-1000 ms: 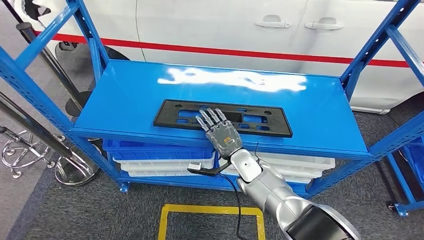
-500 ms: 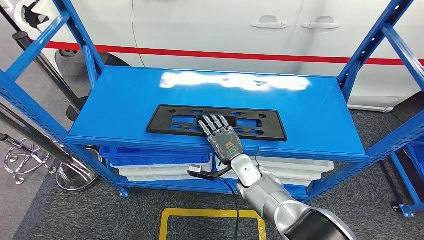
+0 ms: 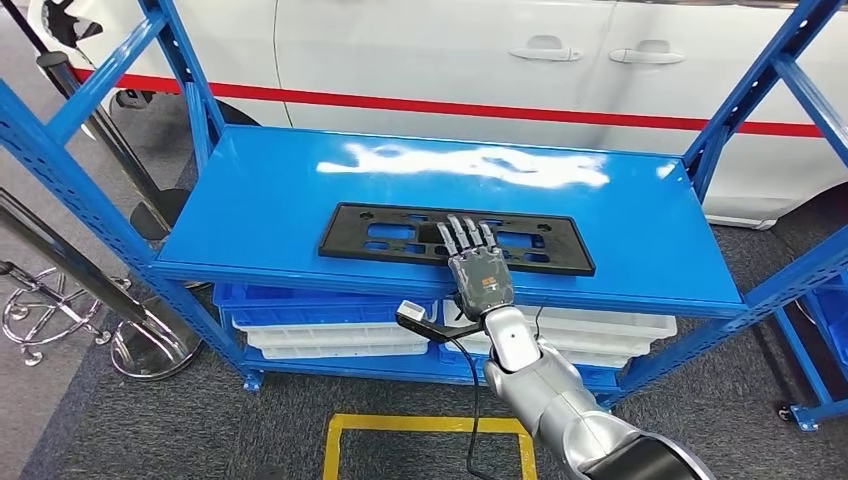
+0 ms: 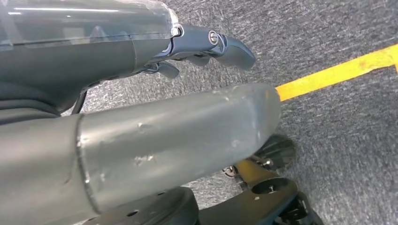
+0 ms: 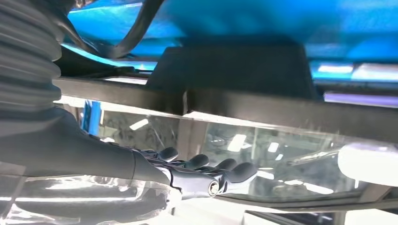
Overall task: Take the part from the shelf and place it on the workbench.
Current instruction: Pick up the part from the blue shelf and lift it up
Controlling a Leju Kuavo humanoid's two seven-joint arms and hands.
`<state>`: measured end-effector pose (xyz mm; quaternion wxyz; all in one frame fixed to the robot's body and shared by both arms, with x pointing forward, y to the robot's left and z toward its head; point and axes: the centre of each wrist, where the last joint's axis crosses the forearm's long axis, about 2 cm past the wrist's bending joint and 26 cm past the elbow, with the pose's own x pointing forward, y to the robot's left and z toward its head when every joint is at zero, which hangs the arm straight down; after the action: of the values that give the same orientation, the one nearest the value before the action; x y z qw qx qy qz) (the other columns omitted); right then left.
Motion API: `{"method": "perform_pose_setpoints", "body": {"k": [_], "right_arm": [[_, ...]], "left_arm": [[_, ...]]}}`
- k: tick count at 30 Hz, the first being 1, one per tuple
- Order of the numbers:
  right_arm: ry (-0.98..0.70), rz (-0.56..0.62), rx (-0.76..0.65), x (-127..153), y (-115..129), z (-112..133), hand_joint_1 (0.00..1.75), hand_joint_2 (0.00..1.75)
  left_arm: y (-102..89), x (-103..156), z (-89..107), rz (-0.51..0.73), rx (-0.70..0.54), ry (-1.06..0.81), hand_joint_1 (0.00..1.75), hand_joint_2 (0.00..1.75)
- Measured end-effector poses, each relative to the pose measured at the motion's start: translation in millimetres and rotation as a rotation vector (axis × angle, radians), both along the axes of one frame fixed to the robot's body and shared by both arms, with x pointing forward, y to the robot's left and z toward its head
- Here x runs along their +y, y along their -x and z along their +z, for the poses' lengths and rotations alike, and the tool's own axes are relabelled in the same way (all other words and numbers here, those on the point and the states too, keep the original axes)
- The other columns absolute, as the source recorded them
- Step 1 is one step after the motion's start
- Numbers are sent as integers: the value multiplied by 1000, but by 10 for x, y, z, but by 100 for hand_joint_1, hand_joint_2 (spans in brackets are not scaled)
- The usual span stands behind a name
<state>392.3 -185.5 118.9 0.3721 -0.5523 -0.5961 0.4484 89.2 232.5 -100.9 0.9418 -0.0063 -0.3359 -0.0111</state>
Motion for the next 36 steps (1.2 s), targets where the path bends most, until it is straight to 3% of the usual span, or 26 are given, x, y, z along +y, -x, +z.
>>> {"method": "perform_pose_setpoints", "body": {"k": [12,36], "right_arm": [[-52,-54,-55,-71,-94,167,0,175],[-51,-67,-74,-131,-139,224,0,175]], "left_arm": [[23,-35,0,-1,4,-1,0,0],[-3,-39,5,-2,-1,-3,0,0]]}}
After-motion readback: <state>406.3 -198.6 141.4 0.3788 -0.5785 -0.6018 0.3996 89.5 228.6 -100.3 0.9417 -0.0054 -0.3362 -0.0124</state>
